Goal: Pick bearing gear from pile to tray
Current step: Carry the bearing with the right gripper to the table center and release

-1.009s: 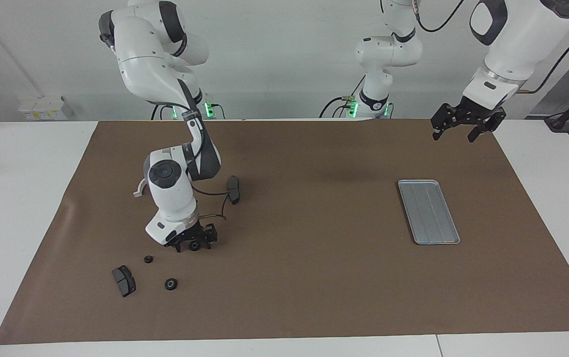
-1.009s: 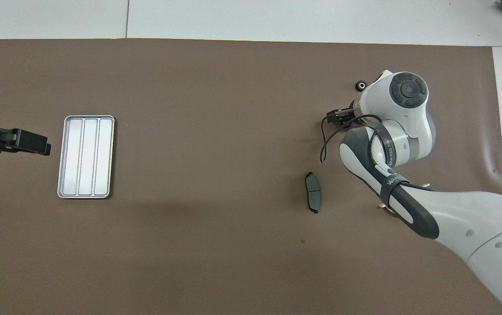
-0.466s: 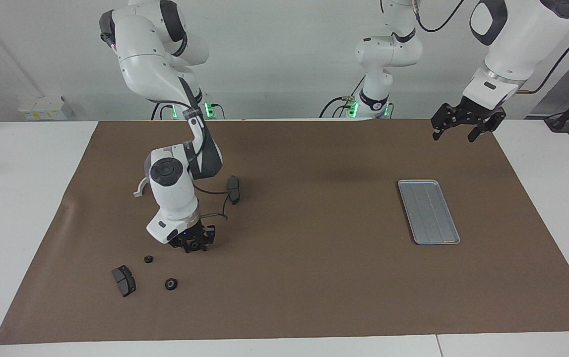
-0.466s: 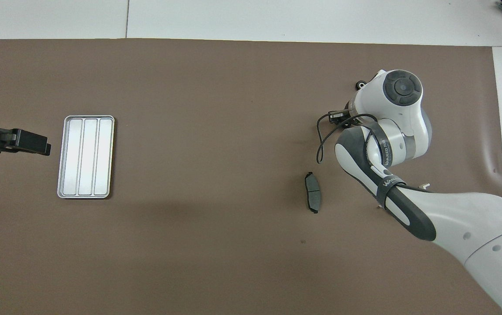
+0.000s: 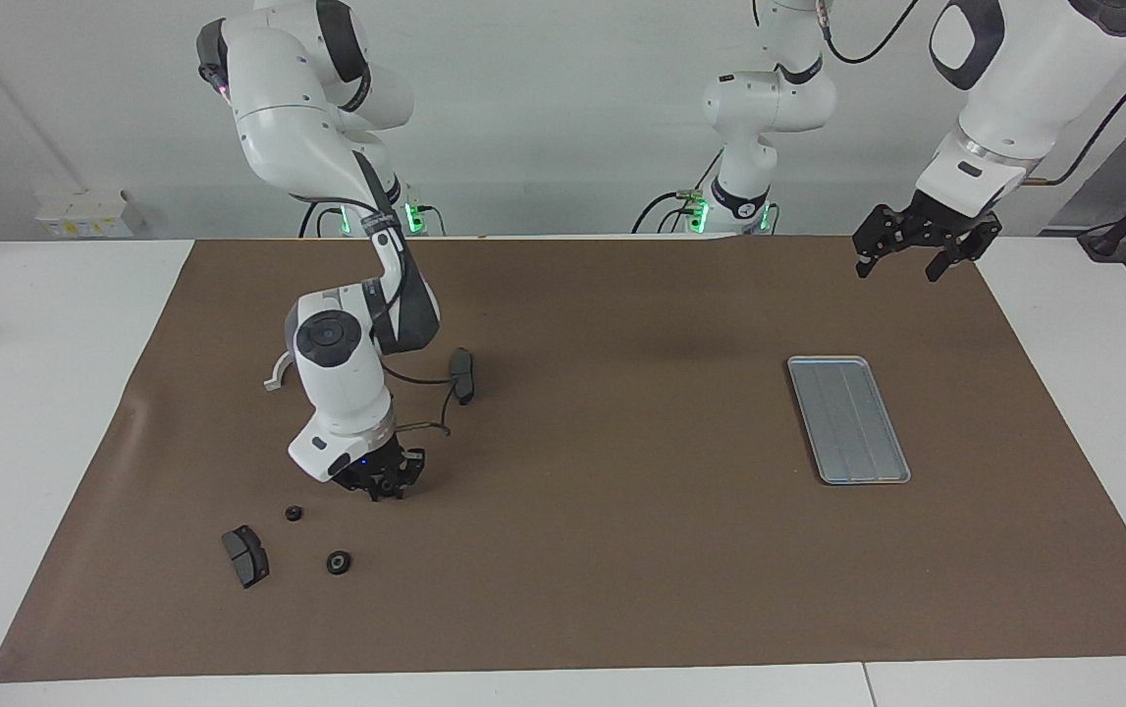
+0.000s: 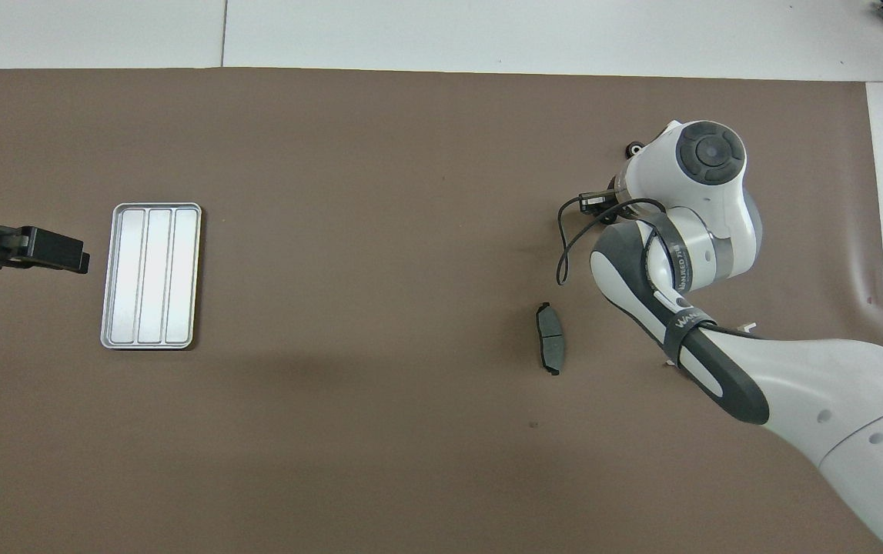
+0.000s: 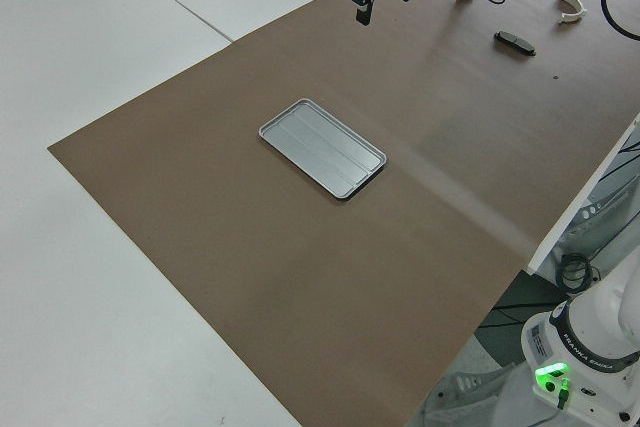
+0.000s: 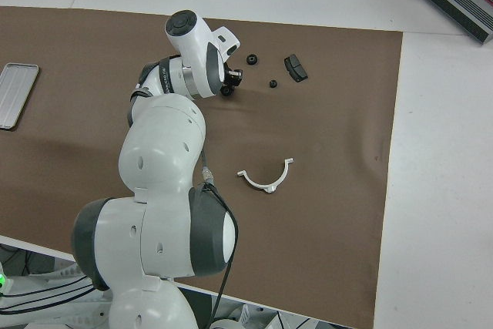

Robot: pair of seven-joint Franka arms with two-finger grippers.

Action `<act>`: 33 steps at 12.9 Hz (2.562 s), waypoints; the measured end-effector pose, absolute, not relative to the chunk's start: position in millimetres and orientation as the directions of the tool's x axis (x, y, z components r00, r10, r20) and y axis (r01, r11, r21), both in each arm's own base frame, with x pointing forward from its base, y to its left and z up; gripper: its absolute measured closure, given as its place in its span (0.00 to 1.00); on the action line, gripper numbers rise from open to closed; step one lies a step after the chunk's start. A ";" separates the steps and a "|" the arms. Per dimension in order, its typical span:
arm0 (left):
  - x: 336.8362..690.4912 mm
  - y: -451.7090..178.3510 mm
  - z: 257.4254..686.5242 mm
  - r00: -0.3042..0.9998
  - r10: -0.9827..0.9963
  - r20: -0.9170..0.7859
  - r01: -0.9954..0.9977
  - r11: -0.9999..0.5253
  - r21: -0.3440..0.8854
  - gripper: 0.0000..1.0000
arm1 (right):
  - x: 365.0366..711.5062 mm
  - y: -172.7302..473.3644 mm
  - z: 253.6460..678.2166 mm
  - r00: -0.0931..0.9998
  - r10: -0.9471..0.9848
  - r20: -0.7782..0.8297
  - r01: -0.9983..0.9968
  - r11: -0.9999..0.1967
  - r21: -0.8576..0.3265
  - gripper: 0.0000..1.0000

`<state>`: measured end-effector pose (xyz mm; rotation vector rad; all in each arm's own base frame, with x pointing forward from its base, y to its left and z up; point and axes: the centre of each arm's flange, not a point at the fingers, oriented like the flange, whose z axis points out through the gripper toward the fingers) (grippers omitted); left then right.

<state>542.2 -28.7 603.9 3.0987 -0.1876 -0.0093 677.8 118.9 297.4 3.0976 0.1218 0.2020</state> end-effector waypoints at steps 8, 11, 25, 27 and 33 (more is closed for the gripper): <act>542.2 -28.7 603.9 0.993 -0.121 -0.004 -0.120 -0.992 0.038 0.00 | 678.5 210.1 369.7 0.945 0.193 0.264 0.194 -0.981 0.020 0.66; 542.2 -28.7 603.9 0.993 -0.121 -0.004 -0.120 -0.992 0.038 0.00 | 656.3 288.8 380.1 0.897 0.277 0.344 0.296 -0.955 -0.003 0.66; 548.4 -19.8 589.6 0.996 -0.083 0.032 -0.084 -0.996 0.035 0.00 | 529.8 509.7 311.1 0.783 0.435 0.445 0.512 -0.857 -0.063 0.62; 552.5 -20.0 575.2 0.997 -0.059 0.047 -0.060 -0.998 0.034 0.00 | 527.8 515.8 317.0 0.789 0.413 0.454 0.497 -0.864 -0.077 0.55; 581.9 -36.1 519.3 0.988 0.150 0.038 0.148 -0.988 0.040 0.00 | 586.0 468.1 346.4 0.829 0.334 0.449 0.392 -0.919 -0.040 0.10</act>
